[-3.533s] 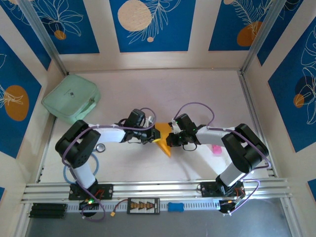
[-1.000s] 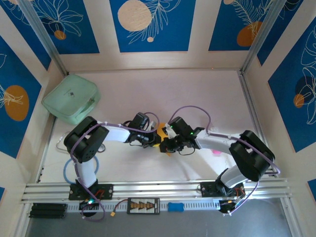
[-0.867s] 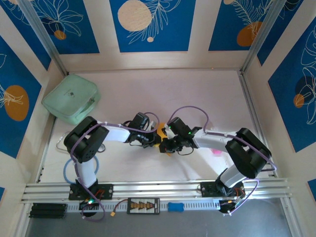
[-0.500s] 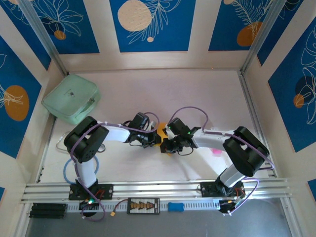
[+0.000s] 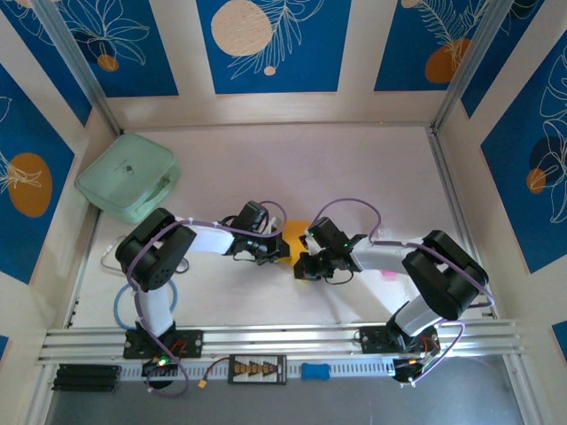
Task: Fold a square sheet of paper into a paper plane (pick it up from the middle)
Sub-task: Third fold the triangle at the center of the table.
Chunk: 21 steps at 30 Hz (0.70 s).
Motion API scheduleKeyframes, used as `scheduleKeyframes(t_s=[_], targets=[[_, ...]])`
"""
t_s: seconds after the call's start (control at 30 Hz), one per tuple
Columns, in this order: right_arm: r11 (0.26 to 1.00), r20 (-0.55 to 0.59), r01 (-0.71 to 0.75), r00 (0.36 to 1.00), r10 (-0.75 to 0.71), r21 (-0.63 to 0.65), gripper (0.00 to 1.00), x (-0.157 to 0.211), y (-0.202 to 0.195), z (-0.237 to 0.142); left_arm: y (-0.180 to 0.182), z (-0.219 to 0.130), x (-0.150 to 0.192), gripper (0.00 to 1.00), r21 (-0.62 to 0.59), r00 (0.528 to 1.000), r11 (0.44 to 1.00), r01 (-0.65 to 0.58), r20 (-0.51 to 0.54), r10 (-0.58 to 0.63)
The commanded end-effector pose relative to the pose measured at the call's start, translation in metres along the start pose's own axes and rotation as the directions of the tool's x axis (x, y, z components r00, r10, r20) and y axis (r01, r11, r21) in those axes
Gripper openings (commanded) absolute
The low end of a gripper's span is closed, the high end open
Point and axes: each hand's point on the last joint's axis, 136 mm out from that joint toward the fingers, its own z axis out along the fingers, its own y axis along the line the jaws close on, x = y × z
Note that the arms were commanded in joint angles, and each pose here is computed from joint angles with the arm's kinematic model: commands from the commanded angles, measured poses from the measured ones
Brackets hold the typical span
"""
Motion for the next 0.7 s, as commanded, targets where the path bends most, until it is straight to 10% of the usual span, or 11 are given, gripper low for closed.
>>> scheduleKeyframes(t_s=[0.0, 0.67], targets=[[0.999, -0.019, -0.043, 0.999, 0.043, -0.003, 0.03, 0.010, -0.007, -0.003, 0.023, 0.009, 0.008, 0.00, -0.074, 0.999, 0.997, 0.019, -0.030, -0.022], [0.981, -0.065, -0.184, 0.982, 0.180, -0.065, 0.04, 0.049, -0.024, -0.007, 0.027, 0.010, 0.008, 0.00, -0.082, 0.999, 0.996, 0.026, -0.028, -0.029]])
